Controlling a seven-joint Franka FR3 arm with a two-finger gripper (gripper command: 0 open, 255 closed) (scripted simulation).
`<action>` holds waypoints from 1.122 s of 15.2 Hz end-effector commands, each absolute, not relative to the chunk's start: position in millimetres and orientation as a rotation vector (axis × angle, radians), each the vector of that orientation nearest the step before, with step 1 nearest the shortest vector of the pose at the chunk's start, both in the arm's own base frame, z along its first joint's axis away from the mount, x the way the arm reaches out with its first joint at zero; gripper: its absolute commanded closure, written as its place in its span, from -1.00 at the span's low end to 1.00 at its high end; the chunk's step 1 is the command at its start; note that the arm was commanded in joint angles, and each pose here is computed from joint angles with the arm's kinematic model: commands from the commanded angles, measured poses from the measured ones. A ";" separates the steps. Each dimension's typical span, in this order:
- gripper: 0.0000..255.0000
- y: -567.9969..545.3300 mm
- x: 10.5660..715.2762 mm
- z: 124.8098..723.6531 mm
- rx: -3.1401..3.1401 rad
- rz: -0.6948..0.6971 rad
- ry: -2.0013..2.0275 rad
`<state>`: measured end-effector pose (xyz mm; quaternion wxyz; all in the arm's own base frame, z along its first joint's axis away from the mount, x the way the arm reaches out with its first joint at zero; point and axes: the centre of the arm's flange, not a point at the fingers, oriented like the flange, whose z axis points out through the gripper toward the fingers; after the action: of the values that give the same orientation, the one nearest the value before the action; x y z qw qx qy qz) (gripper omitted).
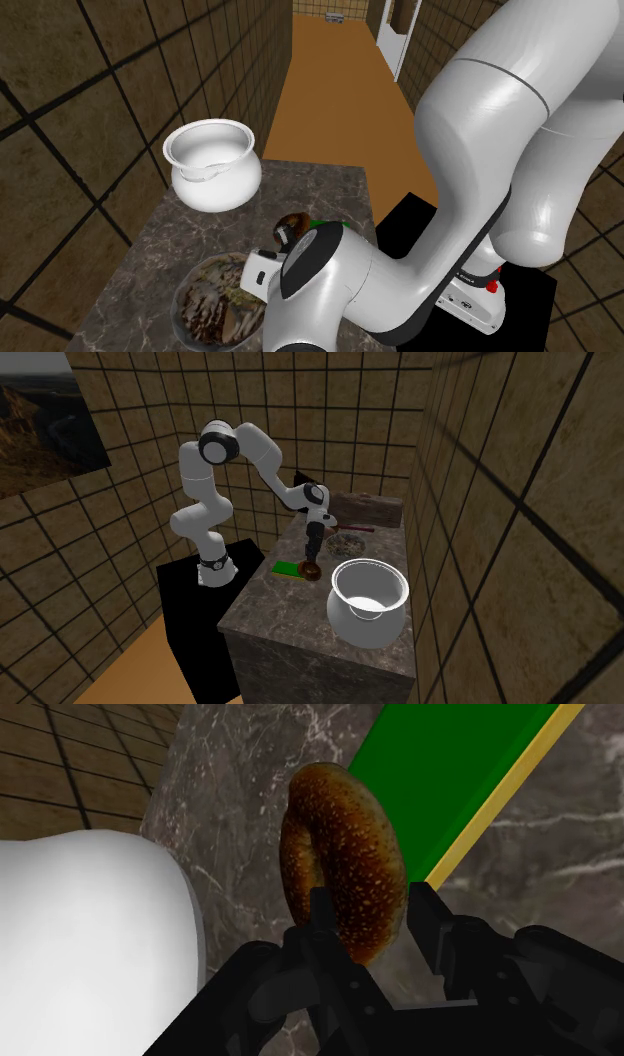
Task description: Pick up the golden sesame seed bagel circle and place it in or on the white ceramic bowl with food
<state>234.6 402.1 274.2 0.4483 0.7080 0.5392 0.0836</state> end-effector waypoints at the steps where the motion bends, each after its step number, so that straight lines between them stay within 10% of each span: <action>1: 1.00 402.1 234.6 274.1 1.752 0.207 1.334; 17: 1.00 402.1 234.6 321.7 1.752 0.207 1.334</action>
<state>235.3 400.3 317.5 0.4483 0.7081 0.5390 0.0838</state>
